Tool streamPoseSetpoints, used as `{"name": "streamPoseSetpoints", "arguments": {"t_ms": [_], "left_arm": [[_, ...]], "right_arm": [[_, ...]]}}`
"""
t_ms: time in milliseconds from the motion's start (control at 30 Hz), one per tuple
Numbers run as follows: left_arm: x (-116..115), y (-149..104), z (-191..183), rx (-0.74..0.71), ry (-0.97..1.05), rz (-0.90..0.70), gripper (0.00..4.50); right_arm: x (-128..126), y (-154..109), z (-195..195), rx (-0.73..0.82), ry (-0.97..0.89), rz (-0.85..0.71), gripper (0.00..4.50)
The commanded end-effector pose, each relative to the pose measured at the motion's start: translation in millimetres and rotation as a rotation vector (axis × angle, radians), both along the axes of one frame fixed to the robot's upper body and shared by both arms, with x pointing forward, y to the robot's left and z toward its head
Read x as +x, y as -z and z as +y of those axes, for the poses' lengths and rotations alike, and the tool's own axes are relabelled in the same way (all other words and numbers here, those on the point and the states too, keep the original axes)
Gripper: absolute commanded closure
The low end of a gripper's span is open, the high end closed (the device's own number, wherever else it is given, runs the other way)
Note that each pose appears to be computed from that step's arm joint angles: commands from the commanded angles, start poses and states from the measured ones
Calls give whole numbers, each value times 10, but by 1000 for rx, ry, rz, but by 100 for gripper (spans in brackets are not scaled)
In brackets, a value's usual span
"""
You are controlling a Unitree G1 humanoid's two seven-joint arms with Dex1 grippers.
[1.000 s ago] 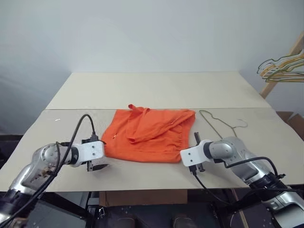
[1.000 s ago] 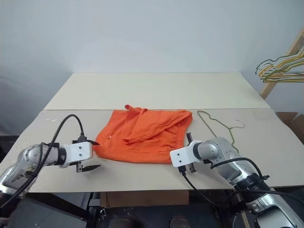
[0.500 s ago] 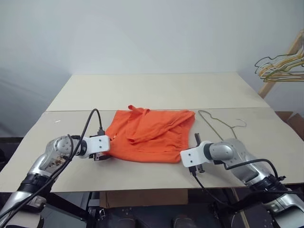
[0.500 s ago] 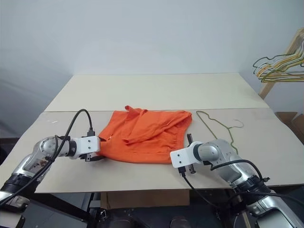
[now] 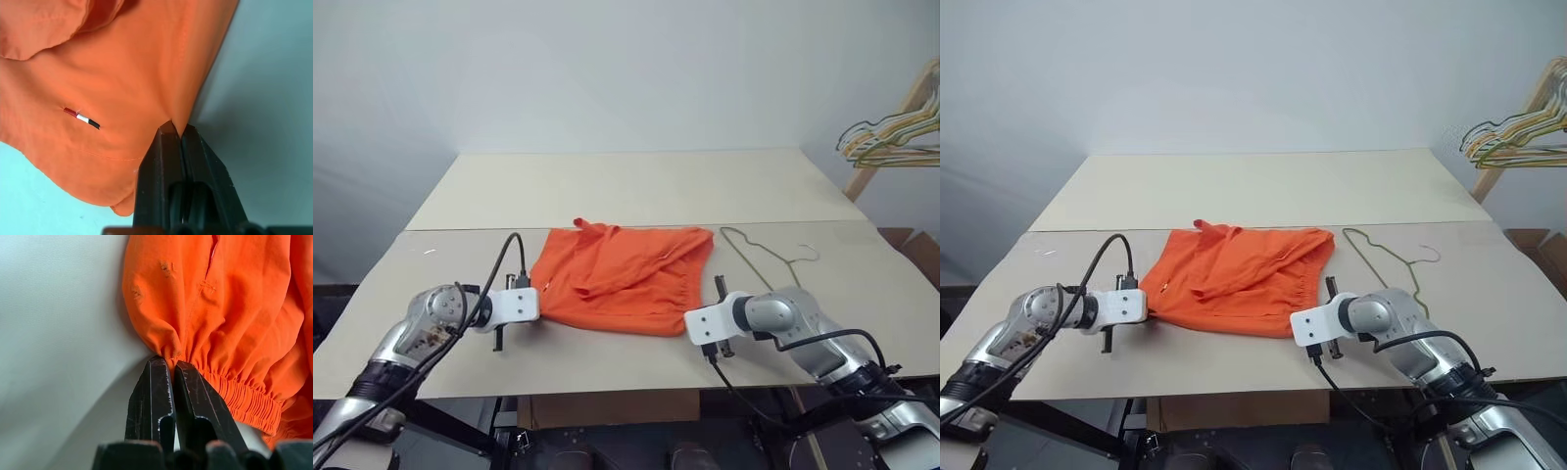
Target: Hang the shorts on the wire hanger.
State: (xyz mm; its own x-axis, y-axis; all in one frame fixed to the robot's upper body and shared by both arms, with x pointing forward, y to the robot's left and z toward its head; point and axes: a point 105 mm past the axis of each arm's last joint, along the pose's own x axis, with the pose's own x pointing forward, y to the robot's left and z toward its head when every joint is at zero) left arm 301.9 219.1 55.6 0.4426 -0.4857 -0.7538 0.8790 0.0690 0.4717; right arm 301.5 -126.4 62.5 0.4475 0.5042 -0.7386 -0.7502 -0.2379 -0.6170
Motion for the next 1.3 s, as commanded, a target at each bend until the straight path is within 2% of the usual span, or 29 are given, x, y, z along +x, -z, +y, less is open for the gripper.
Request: {"name": "streamPoseSetpoints", "arguments": {"t_ms": [33, 100, 167, 300, 400, 467, 533, 567, 600, 633, 667, 733, 800, 867, 967, 1167, 1233, 1300], "left_arm": [[-202, -30, 68, 41, 30, 76, 449], [-404, -115, 57, 32, 64, 124, 449], [-509, -184, 33, 22, 74, 134, 449], [-502, -312, -60, -30, 60, 74, 449], [-151, -473, -231, -171, -30, -104, 449], [277, -600, -240, -174, -154, -282, 449], [822, -944, -173, -132, -324, -595, 449], [1041, -1243, -145, -164, -421, -759, 449], [1160, -1440, -130, -192, -485, -860, 449], [1235, -1783, -117, -266, -545, -1002, 449], [1242, -2165, -61, -344, -618, -1156, 449], [1108, -2673, 21, -466, -661, -1329, 449], [1012, -2826, 44, -481, -634, -1378, 449], [896, -2741, 54, -436, -554, -1339, 449], [749, -2407, 38, -339, -457, -1211, 449], [310, -1406, -120, -141, -171, -857, 449], [198, -1158, -79, -74, -142, -789, 449], [90, -968, -60, -21, -120, -718, 449]], "right_arm": [[2, -163, -26, 15, -5, -47, 450], [-158, -197, -32, 18, -53, 7, 450], [-268, -256, -33, 34, -80, 49, 450], [-258, -460, -19, 110, -57, 50, 450], [32, -631, -20, 198, 60, 4, 450], [387, -852, -20, 272, 165, -97, 450], [856, -1253, -44, 374, 303, -317, 450], [1073, -1519, -83, 436, 385, -450, 450], [1197, -1691, -110, 474, 435, -533, 450], [1314, -1991, -167, 532, 490, -688, 450], [1370, -2327, -237, 598, 539, -865, 450], [1305, -2813, -305, 762, 568, -1065, 450], [1240, -2944, -302, 835, 547, -1103, 450], [1185, -2789, -233, 831, 494, -1035, 450], [1106, -2368, -124, 746, 415, -922, 450], [806, -1288, 91, 482, 196, -632, 450], [639, -1046, 159, 398, 74, -574, 450], [530, -852, 137, 342, 44, -463, 450]]}}
